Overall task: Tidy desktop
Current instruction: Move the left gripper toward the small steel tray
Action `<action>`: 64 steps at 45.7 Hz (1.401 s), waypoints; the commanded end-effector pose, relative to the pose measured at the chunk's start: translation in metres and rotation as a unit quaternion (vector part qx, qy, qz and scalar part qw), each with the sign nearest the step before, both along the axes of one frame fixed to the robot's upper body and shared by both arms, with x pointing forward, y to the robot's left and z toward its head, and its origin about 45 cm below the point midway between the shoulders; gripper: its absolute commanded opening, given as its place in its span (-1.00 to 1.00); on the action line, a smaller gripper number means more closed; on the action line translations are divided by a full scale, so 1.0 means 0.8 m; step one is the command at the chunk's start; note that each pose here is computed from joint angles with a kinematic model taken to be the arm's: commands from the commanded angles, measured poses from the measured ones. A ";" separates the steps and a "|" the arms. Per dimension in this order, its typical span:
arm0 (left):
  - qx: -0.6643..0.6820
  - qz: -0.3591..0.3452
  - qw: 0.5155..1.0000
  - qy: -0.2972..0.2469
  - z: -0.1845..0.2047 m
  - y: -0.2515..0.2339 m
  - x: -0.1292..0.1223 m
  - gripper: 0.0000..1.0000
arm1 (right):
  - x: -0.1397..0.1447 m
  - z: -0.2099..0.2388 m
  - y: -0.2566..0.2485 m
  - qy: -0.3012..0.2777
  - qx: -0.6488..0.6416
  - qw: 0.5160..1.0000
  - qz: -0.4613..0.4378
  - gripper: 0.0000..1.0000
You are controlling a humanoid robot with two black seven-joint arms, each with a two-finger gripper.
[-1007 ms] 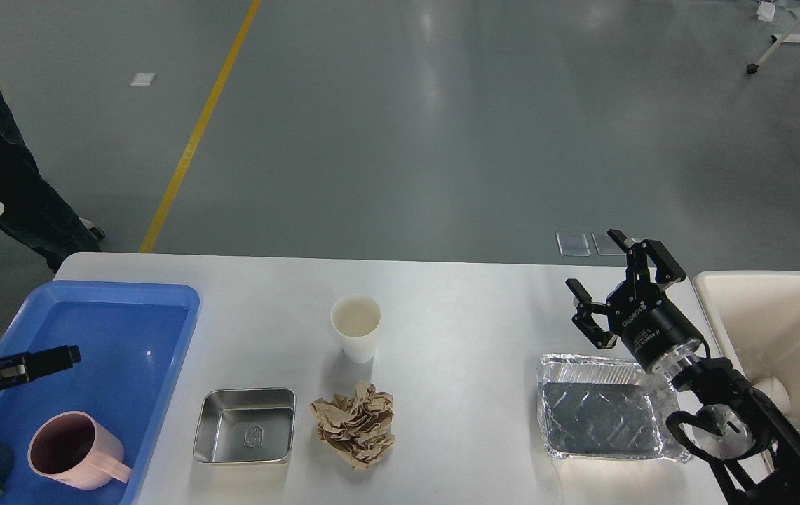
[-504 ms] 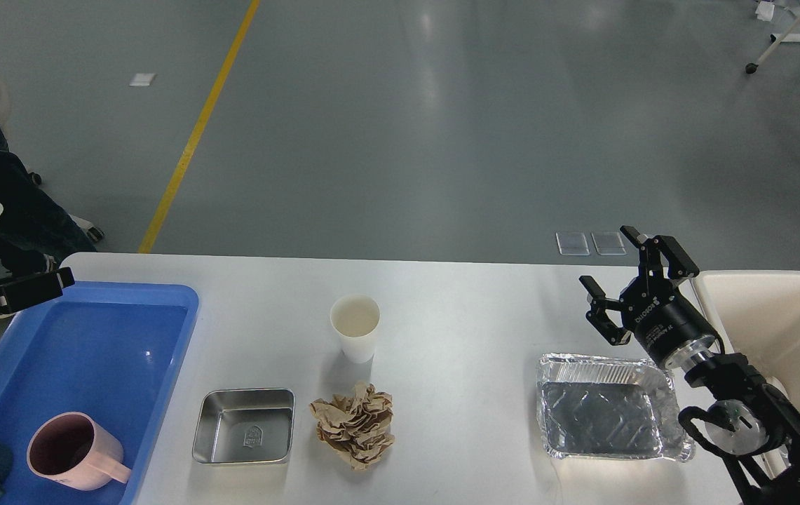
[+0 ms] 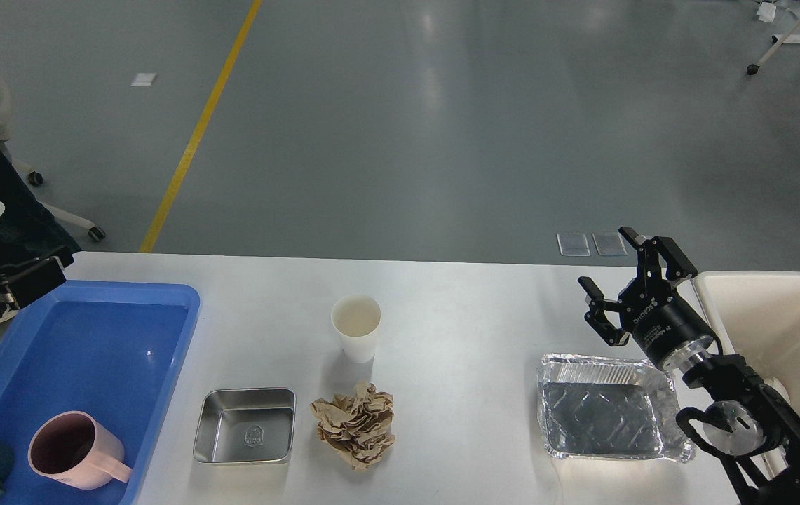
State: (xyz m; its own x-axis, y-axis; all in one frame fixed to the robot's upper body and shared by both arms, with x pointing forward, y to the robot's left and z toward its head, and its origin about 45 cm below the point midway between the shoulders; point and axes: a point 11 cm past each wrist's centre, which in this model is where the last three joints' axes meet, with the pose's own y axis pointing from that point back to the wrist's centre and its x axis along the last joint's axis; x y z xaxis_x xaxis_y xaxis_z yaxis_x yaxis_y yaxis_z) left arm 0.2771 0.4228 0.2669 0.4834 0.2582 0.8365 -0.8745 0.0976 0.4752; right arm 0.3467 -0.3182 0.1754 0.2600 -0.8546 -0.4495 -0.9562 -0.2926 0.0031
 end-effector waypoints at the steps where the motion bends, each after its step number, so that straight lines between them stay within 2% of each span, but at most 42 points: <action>1: 0.015 -0.033 0.999 0.038 -0.031 -0.018 -0.017 0.95 | 0.001 0.001 0.002 0.000 0.001 1.000 0.000 1.00; 5: 0.015 -0.051 0.996 0.070 -0.054 -0.028 -0.030 0.95 | 0.001 0.000 0.000 0.001 -0.001 1.000 -0.002 1.00; 10: 0.018 -0.064 0.994 0.081 -0.063 -0.036 -0.033 0.95 | 0.001 0.000 -0.001 0.001 -0.002 1.000 -0.003 1.00; 19: 0.020 -0.071 0.994 0.082 -0.061 -0.038 -0.031 0.95 | 0.002 0.001 0.001 0.001 -0.002 1.000 -0.001 1.00; 27: 0.041 -0.104 0.985 0.132 -0.057 -0.031 -0.040 0.95 | 0.003 -0.002 0.002 0.007 -0.008 1.000 -0.002 1.00; 37: 0.023 -0.126 0.988 0.091 -0.033 -0.052 -0.011 0.95 | 0.002 -0.003 0.002 0.008 -0.008 1.000 -0.003 1.00; 55: -0.004 -0.114 0.990 0.088 -0.048 -0.070 -0.008 0.95 | 0.003 -0.001 0.001 0.006 -0.010 1.000 -0.002 1.00; 64: -0.014 -0.101 0.991 0.089 -0.048 -0.093 0.011 0.95 | 0.002 -0.001 0.002 0.006 -0.009 1.000 -0.001 1.00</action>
State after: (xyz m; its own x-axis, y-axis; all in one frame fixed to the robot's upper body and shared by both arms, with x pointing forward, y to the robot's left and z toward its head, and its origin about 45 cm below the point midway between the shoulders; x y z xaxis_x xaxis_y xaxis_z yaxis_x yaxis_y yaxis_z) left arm 0.2785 0.3617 0.2310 0.6564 0.1445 0.7404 -0.7459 0.2713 0.6083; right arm 0.3488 -0.3170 0.1747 0.2518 -0.8642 -0.4357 -0.9570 -0.2893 0.0208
